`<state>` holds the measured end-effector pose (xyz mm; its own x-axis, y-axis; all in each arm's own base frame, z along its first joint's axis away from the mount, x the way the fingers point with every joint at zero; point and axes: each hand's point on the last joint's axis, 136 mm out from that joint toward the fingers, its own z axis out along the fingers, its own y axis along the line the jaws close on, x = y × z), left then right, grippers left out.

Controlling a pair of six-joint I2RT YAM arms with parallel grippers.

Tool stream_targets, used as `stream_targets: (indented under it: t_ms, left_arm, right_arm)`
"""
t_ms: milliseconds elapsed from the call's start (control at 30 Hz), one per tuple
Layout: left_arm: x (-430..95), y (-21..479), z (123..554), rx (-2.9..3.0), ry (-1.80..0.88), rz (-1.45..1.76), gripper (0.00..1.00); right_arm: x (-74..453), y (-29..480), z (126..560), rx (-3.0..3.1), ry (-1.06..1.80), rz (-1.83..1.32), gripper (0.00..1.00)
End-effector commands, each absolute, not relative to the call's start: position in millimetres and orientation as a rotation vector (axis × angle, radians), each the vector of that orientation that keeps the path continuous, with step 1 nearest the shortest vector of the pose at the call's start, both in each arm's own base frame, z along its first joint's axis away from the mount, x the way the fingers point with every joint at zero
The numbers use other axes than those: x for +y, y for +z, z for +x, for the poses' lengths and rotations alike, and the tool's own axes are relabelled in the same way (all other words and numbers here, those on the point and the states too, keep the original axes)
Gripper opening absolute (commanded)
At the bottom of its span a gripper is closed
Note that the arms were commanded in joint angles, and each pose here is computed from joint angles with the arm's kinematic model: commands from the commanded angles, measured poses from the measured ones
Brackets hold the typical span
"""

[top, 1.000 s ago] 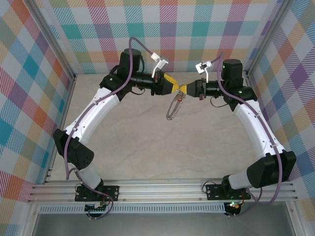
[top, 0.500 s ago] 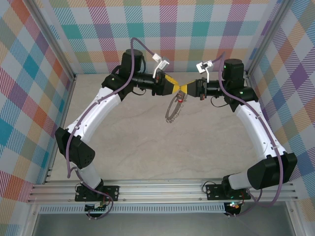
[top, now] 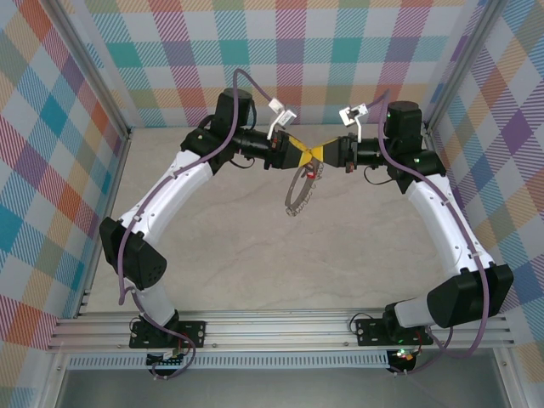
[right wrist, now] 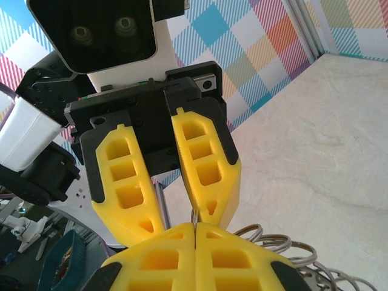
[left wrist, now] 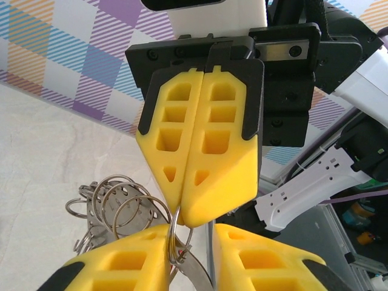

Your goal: Put the keys on the keyring

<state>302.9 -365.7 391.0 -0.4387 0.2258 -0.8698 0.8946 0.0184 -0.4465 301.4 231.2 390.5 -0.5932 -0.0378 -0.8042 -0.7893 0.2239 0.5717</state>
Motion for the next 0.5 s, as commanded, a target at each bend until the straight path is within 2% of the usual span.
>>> stream_targets:
  t_ms: [0, 300, 467]
  left_arm:
    - [-370.8, 407.6, 294.2, 1.630, -1.481, 1.191, 0.22]
    - [-370.5, 412.0, 298.8, 1.621, -1.445, 1.159, 0.23]
    - [-370.7, 414.2, 299.7, 1.609, -1.440, 1.150, 0.10]
  right_arm:
    - [232.0, 404.7, 288.8, 1.760, 1.440, -0.817, 0.00]
    - [231.1, 401.2, 287.9, 1.771, 1.431, -0.817, 0.00]
    - [231.3, 401.3, 287.6, 1.769, 1.432, -0.819, 0.00]
